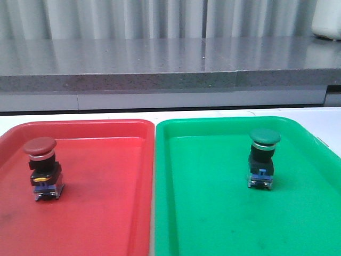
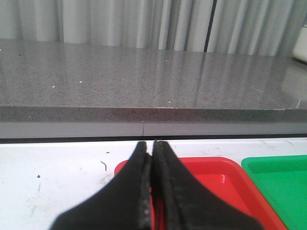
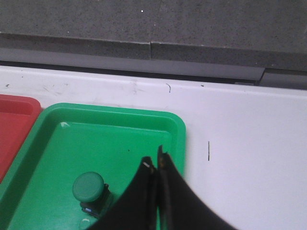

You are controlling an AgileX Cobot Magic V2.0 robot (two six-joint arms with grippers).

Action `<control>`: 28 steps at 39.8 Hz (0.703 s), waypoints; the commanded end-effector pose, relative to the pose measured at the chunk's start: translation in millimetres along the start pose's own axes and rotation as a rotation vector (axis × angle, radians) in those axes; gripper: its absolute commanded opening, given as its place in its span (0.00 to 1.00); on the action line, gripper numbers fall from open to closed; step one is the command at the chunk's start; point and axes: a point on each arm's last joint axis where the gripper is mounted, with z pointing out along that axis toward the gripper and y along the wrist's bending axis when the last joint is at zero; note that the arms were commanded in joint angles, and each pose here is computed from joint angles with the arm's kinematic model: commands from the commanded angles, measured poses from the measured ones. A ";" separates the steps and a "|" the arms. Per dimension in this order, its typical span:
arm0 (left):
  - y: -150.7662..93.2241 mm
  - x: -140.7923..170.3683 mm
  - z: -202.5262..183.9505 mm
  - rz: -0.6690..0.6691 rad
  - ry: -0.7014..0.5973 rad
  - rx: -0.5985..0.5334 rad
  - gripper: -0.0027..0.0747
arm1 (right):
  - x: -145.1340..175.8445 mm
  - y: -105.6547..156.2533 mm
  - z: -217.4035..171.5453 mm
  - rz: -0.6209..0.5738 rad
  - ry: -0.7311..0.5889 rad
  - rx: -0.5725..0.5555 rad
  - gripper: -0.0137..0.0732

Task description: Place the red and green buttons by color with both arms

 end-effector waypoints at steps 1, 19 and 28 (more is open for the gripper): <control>-1.3 -15.5 -1.7 -0.018 -0.096 0.005 0.01 | 4.8 -2.1 -21.3 -0.041 -0.169 -0.028 0.01; -1.3 -15.5 -1.7 -0.018 -0.096 0.005 0.01 | 53.7 -11.7 -57.6 -0.051 -0.319 -0.044 0.01; -1.3 -15.5 -1.7 -0.018 -0.096 0.005 0.01 | 53.7 -11.7 -57.6 -0.051 -0.319 -0.044 0.01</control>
